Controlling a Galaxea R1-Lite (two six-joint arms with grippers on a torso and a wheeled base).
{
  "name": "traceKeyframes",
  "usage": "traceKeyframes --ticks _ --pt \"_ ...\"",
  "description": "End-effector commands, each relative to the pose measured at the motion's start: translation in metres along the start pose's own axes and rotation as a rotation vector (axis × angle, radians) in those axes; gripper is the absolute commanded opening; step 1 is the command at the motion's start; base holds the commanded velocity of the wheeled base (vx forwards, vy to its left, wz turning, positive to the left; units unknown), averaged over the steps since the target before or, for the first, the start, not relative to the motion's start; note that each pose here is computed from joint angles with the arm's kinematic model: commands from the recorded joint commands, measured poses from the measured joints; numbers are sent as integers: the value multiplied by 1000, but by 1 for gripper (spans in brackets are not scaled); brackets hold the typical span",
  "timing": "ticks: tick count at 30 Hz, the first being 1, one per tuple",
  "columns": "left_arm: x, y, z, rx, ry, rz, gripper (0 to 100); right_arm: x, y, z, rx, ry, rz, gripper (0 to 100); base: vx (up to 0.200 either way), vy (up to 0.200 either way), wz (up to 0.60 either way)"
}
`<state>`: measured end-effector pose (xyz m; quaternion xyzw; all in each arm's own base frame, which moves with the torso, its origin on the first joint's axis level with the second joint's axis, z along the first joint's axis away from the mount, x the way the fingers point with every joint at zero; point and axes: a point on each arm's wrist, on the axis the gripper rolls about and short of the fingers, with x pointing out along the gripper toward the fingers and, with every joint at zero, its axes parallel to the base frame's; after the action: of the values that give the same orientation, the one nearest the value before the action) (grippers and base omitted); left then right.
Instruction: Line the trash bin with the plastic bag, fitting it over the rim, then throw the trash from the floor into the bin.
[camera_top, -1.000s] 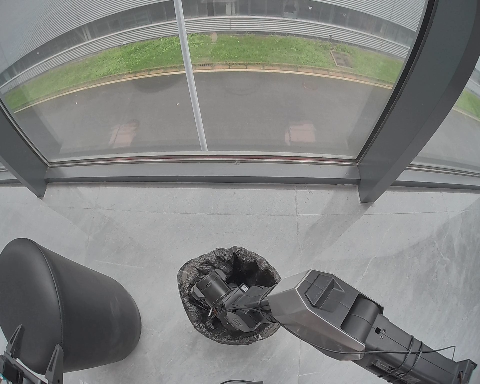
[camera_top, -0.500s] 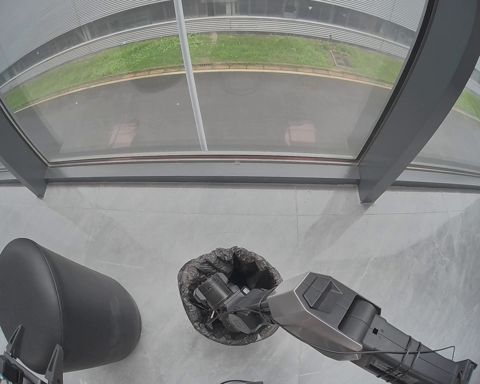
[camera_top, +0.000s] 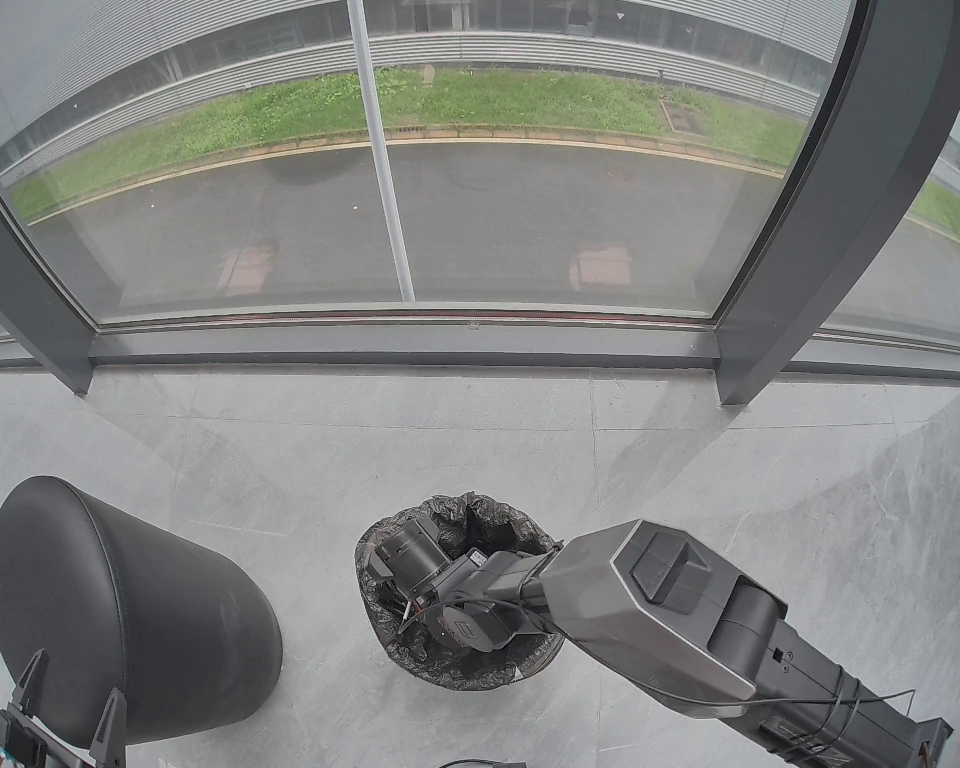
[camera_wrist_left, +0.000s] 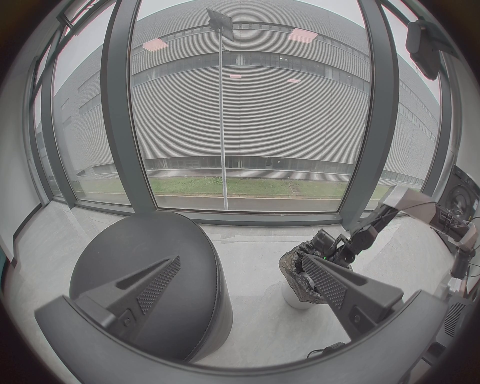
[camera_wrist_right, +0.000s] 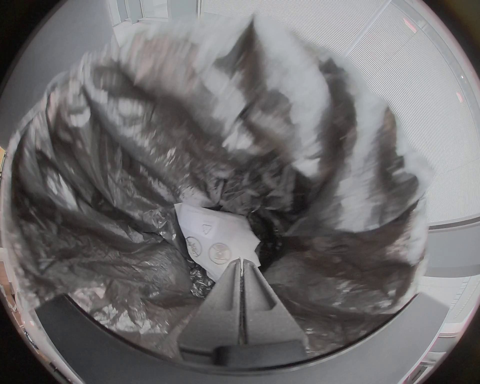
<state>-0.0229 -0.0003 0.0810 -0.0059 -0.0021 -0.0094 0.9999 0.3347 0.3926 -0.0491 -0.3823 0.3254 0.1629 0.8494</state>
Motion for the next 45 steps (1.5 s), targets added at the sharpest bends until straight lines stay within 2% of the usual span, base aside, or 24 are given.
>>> traceKeyframes --ticks 1,10,17,25,28,38,41,45 --pt "0 0 -5 0 0 0 100 -41 -26 27 17 -57 -17 0 0 0 0" --pt "0 0 -5 0 0 0 100 -84 -53 51 13 -134 -51 0 0 0 0" --pt "0 0 -5 0 1 0 100 -113 -74 60 27 -150 -68 0 0 0 0" --pt "0 0 -5 0 1 0 100 -183 -127 68 52 -176 -77 0 0 0 0" --pt "0 0 -5 1 0 0 100 -216 -152 66 62 -180 -82 0 0 0 0" --pt "0 0 -5 0 1 0 100 -299 -202 47 87 -201 -126 0 0 0 0" --pt "0 0 -5 0 1 0 100 -336 -226 33 114 -214 -183 0 0 0 0" --pt "0 0 -5 0 0 0 100 -376 -251 12 140 -247 -191 0 0 0 0"
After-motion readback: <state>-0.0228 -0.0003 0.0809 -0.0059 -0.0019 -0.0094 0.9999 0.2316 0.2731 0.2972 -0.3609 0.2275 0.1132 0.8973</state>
